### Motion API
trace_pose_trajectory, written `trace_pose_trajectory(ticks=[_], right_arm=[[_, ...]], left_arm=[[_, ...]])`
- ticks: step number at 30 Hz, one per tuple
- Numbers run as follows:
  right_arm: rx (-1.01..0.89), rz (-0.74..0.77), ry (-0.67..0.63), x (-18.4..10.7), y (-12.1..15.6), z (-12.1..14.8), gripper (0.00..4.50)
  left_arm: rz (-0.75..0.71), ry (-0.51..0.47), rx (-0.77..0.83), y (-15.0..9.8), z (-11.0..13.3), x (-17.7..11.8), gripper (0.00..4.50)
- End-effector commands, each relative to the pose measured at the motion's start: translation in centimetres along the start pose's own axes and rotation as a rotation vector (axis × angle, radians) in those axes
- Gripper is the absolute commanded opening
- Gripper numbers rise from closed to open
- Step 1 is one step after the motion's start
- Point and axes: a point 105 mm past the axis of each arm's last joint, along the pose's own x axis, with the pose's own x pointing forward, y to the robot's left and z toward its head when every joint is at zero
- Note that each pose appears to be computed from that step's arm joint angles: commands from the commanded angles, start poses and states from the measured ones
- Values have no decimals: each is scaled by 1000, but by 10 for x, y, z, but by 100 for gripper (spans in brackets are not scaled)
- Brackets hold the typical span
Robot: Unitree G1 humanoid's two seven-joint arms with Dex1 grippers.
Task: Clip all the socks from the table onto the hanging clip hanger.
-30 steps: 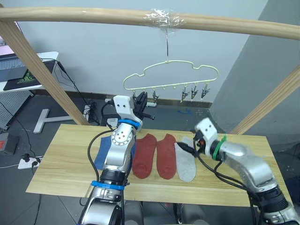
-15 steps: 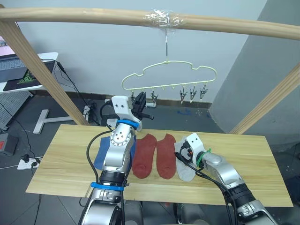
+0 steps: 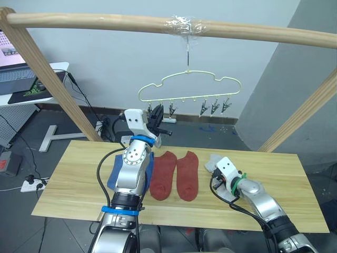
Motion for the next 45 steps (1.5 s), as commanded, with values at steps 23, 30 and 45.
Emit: trace_pose_trajectory(ticks=[23,30,45], right_arm=[[-886,-242,-799,-83,16,170,2],[-859,-235,-872,-83,22,185,2],[-834,-238,-985,-95,28,197,2]], left_arm=[[-131,291,-1127,3,1,-20,0],[-172,269,-1180,-9,12,-20,0],[-142,236,-1204,2,14,-20,0]])
